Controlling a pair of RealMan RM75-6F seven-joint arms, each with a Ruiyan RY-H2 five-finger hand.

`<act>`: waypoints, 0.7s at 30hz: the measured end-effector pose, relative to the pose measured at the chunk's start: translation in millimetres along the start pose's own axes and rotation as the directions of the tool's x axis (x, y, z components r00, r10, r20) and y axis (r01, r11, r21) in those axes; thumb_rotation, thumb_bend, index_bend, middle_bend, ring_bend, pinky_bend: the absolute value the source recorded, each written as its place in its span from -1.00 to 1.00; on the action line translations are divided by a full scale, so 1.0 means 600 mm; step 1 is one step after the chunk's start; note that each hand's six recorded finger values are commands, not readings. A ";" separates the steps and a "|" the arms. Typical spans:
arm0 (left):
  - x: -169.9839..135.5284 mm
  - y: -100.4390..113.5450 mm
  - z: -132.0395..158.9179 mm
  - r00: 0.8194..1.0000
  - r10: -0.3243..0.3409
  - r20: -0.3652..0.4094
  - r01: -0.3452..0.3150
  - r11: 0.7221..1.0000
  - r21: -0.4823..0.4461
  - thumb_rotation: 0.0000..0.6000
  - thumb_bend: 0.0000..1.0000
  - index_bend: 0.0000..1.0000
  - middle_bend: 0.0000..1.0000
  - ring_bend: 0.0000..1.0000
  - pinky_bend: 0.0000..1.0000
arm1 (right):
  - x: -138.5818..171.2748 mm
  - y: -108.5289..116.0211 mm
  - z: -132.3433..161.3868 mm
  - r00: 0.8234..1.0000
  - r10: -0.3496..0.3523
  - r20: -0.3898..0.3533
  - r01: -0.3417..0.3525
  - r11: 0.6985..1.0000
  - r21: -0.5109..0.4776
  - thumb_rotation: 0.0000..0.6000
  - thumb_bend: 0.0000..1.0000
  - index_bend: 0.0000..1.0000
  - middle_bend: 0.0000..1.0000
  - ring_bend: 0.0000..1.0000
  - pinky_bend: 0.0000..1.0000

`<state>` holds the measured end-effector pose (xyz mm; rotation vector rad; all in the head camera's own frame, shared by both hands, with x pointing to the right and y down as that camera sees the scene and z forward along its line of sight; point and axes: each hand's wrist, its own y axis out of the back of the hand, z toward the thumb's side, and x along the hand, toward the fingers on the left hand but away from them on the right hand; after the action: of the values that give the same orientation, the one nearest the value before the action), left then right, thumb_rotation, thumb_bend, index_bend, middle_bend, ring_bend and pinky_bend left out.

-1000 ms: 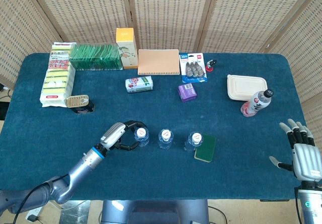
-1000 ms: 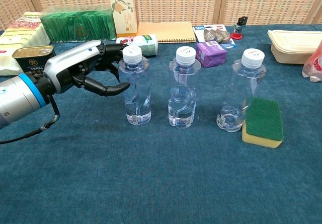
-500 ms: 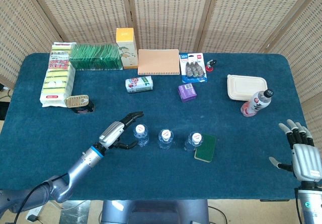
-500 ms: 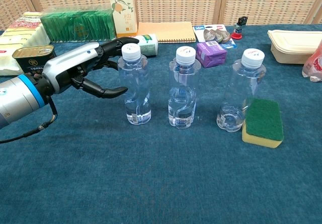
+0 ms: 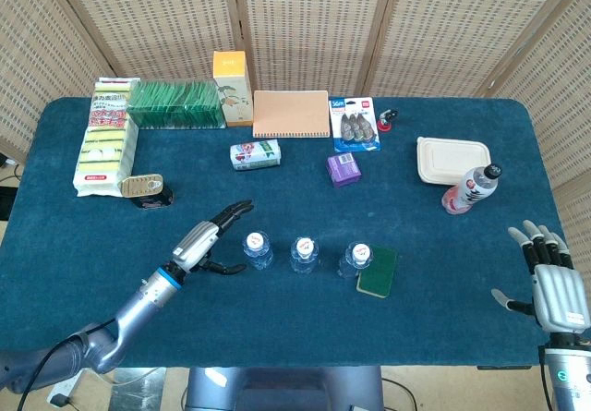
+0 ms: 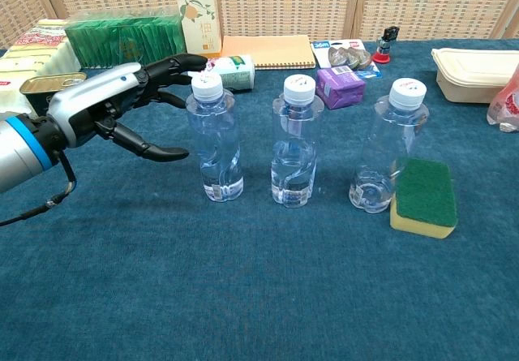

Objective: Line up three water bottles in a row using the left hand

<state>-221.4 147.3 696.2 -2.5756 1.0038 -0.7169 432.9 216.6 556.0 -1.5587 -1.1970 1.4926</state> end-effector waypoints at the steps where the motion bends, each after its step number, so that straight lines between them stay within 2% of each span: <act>1: -0.004 0.004 -0.001 1.000 0.001 -0.001 -0.001 1.000 0.003 1.00 -0.73 -1.00 -1.00 -1.00 -0.76 | 0.000 -0.001 0.001 1.000 0.002 -0.001 -0.002 1.000 0.001 1.00 -1.00 -0.71 -0.86 -0.99 -1.00; 8: -0.051 0.038 -0.010 1.000 -0.009 -0.016 0.009 0.999 0.044 1.00 -0.74 -1.00 -1.00 -1.00 -0.80 | 0.002 -0.005 0.008 1.000 0.010 -0.010 -0.010 1.000 0.002 0.99 -1.00 -0.71 -0.86 -1.00 -1.00; 14: -0.124 0.091 -0.007 0.999 -0.010 -0.038 0.014 0.993 0.118 1.00 -0.73 -1.00 -1.00 -1.00 -0.84 | 0.003 -0.005 0.012 1.000 0.012 -0.015 -0.012 1.000 0.004 1.00 -1.00 -0.71 -0.86 -0.99 -1.00; 17: -0.182 0.130 -0.003 0.997 0.021 -0.072 -0.007 0.981 0.192 1.00 -0.71 -1.00 -1.00 -1.00 -0.88 | 0.004 -0.005 0.015 1.000 0.013 -0.017 -0.013 1.000 0.009 1.00 -1.00 -0.71 -0.86 -1.00 -1.00; 21: -0.270 0.177 -0.001 0.983 0.102 -0.153 -0.043 0.937 0.348 1.00 -0.70 -1.00 -1.00 -1.00 -0.94 | 0.006 0.000 0.016 1.000 0.001 -0.016 -0.001 1.000 0.016 1.00 -1.00 -0.71 -0.86 -1.00 -1.00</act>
<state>-383.0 183.4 595.5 -2.1950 0.9215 -1.0072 423.5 218.8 553.5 -1.5582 -1.1729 1.4847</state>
